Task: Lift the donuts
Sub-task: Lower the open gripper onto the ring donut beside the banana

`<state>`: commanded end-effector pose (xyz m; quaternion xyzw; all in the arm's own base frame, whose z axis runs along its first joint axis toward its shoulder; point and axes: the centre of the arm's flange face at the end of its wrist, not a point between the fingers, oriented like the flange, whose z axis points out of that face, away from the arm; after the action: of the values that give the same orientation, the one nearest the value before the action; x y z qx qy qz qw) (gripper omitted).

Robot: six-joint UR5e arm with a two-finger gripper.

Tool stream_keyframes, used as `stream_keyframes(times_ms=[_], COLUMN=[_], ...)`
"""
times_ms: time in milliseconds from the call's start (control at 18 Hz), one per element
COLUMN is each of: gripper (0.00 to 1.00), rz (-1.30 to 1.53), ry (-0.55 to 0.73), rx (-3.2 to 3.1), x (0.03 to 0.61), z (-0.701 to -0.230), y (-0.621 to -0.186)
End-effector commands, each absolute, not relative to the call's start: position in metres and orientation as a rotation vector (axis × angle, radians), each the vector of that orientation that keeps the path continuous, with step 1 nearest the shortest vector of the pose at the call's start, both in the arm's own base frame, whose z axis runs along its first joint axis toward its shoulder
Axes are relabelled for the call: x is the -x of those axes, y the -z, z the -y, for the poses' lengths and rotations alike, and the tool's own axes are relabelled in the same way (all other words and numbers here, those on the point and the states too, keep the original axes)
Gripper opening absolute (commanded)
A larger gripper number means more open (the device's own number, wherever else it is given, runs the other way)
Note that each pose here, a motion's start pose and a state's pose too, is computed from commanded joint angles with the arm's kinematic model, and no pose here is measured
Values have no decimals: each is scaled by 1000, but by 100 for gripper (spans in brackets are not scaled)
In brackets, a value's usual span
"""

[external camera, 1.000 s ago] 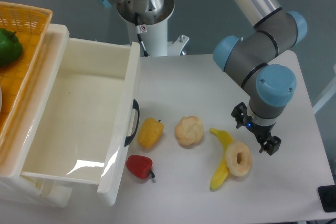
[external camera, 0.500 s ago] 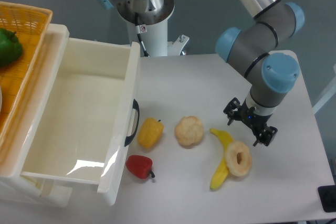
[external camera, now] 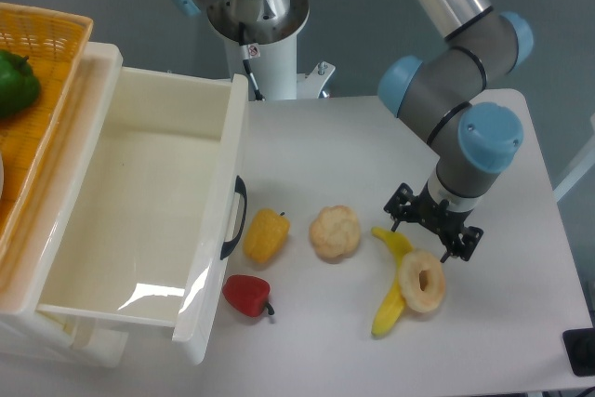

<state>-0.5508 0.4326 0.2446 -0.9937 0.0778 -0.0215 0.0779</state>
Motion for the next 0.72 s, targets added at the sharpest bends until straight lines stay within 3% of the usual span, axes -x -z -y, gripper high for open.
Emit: stream_keyframes(times_ms=[111,389,500,611,722], gripper=[99,86,74,55,45], rz=[-244,-260,-259,-264,-264], ry=[67,79,82,82,79], rx=[2975,2977,2978,2977,2977], x=[548,545,545,545,545], z=[-437,-444,-444,-445,-445], y=[-241,-233,-231,-231,-232])
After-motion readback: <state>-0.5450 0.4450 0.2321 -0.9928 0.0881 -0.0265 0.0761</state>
